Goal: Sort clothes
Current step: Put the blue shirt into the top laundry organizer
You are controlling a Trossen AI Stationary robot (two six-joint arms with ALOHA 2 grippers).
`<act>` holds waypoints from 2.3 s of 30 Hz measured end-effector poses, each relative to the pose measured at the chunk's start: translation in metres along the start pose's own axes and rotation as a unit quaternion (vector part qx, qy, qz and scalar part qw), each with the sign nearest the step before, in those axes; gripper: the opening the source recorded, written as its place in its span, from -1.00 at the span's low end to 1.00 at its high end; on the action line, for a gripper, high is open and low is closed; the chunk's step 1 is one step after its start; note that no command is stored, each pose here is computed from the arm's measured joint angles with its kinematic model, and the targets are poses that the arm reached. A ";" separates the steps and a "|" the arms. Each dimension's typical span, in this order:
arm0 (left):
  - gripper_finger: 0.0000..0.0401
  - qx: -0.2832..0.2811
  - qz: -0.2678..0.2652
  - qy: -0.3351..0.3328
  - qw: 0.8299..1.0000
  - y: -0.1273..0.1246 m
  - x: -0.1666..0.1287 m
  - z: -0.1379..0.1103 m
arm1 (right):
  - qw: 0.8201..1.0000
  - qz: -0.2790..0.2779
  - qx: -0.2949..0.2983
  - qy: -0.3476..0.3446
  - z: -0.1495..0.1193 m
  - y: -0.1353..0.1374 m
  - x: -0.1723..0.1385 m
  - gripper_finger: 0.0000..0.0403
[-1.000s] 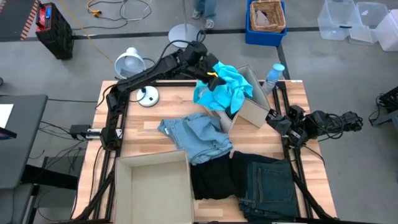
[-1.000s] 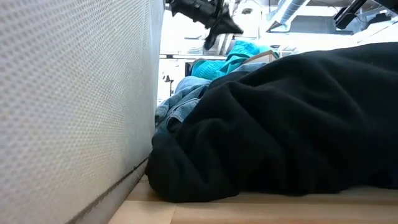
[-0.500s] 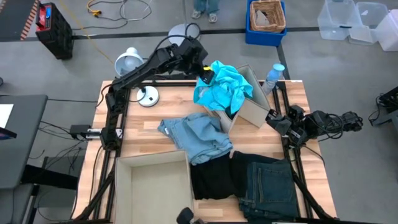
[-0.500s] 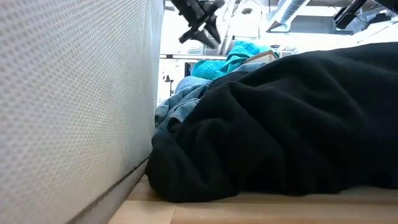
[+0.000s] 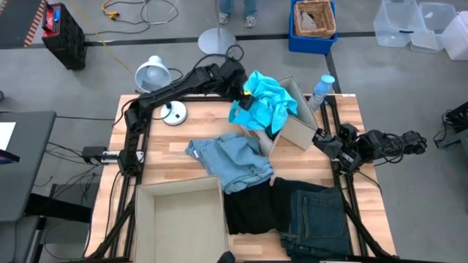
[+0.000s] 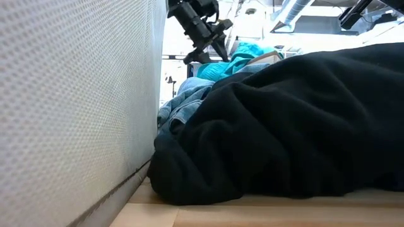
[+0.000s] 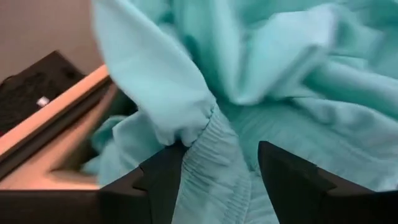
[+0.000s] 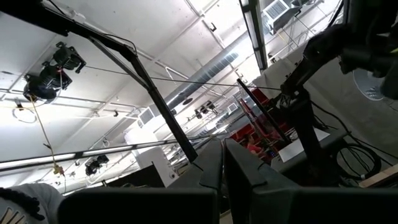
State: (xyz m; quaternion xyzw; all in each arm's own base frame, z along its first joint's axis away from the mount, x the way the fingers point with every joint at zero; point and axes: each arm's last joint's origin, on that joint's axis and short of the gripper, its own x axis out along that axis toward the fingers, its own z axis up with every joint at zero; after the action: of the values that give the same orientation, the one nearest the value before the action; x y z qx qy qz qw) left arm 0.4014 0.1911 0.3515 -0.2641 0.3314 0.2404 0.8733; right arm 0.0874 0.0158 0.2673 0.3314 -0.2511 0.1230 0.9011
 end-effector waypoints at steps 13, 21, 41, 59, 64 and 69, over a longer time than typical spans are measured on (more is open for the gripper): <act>-0.78 0.041 -0.099 -0.040 0.993 -0.047 0.029 -0.008 | 1.000 0.001 0.001 -0.001 0.000 0.000 0.000 -0.82; -0.63 0.076 -0.146 -0.103 0.981 -0.061 0.021 0.001 | 1.000 0.001 0.002 -0.001 0.000 0.000 0.000 -0.82; 0.06 0.181 -0.146 -0.029 0.972 -0.070 -0.039 0.006 | 1.000 0.000 0.001 0.000 0.000 0.000 0.000 -0.82; -0.33 0.252 -0.024 0.041 0.967 -0.059 0.005 -0.025 | 1.000 -0.003 -0.001 0.002 0.000 0.000 0.000 -0.82; -0.29 0.236 -0.015 -0.038 0.971 -0.062 0.006 -0.011 | 1.000 -0.003 -0.002 0.002 0.000 -0.001 0.000 -0.82; -0.09 0.215 -0.011 -0.084 0.973 -0.064 0.011 -0.005 | 1.000 -0.003 -0.001 0.002 0.000 -0.001 0.000 -0.82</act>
State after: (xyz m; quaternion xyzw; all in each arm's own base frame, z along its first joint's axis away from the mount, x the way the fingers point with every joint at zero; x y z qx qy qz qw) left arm 0.4444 0.1431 0.3594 -0.0524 0.2976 0.1755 0.9370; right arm 0.0878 0.0157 0.2667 0.3309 -0.2481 0.1209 0.9024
